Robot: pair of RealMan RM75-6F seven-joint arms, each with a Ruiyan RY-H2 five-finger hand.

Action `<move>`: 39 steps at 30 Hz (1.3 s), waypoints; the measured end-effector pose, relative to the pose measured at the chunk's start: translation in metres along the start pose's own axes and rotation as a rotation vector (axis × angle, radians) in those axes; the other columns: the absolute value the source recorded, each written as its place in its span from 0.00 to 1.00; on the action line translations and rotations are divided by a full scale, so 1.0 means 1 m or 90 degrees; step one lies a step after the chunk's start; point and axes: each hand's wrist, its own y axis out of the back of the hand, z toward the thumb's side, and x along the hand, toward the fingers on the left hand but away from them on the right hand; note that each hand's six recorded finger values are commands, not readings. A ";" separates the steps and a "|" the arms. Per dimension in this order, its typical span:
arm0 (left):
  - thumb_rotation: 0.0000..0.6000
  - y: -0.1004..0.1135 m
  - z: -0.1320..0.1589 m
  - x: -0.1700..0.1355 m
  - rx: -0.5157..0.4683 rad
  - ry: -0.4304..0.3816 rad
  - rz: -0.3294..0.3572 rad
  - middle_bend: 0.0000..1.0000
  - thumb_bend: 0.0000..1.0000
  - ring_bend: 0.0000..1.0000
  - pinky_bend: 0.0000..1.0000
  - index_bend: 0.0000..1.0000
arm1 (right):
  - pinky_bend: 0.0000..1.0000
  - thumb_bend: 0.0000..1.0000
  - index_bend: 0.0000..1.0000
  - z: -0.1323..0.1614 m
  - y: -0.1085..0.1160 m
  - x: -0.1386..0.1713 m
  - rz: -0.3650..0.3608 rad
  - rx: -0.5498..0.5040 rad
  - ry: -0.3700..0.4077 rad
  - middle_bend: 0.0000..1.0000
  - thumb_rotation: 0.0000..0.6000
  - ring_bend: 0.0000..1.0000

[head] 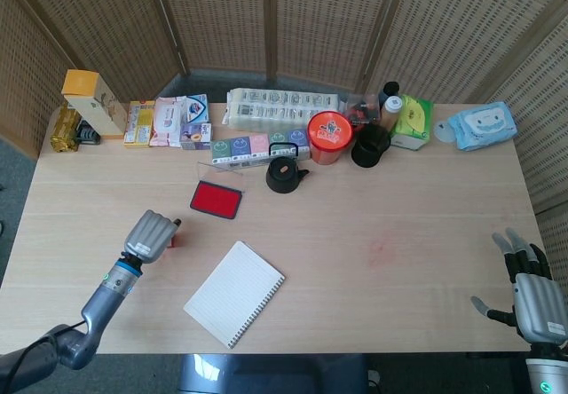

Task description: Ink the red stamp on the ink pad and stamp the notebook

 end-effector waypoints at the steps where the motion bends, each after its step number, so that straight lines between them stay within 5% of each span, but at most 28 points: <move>1: 1.00 0.000 0.000 0.000 0.000 0.000 0.000 1.00 0.38 1.00 1.00 0.62 | 0.00 0.03 0.00 0.000 0.000 0.000 0.000 0.000 0.000 0.00 1.00 0.00; 13: 1.00 0.005 -0.005 0.001 -0.025 0.015 0.015 1.00 0.39 1.00 1.00 0.68 | 0.00 0.03 0.00 0.000 0.000 0.000 0.000 0.000 0.000 0.00 1.00 0.00; 23: 1.00 0.046 -0.021 0.023 -0.083 0.034 0.081 1.00 0.39 1.00 1.00 0.68 | 0.00 0.03 0.00 -0.001 -0.004 -0.003 0.009 0.004 -0.007 0.00 1.00 0.00; 39: 1.00 0.056 -0.001 0.105 -0.109 0.031 0.018 1.00 0.39 1.00 1.00 0.68 | 0.00 0.03 0.00 -0.016 -0.018 -0.023 0.039 0.021 -0.066 0.00 1.00 0.00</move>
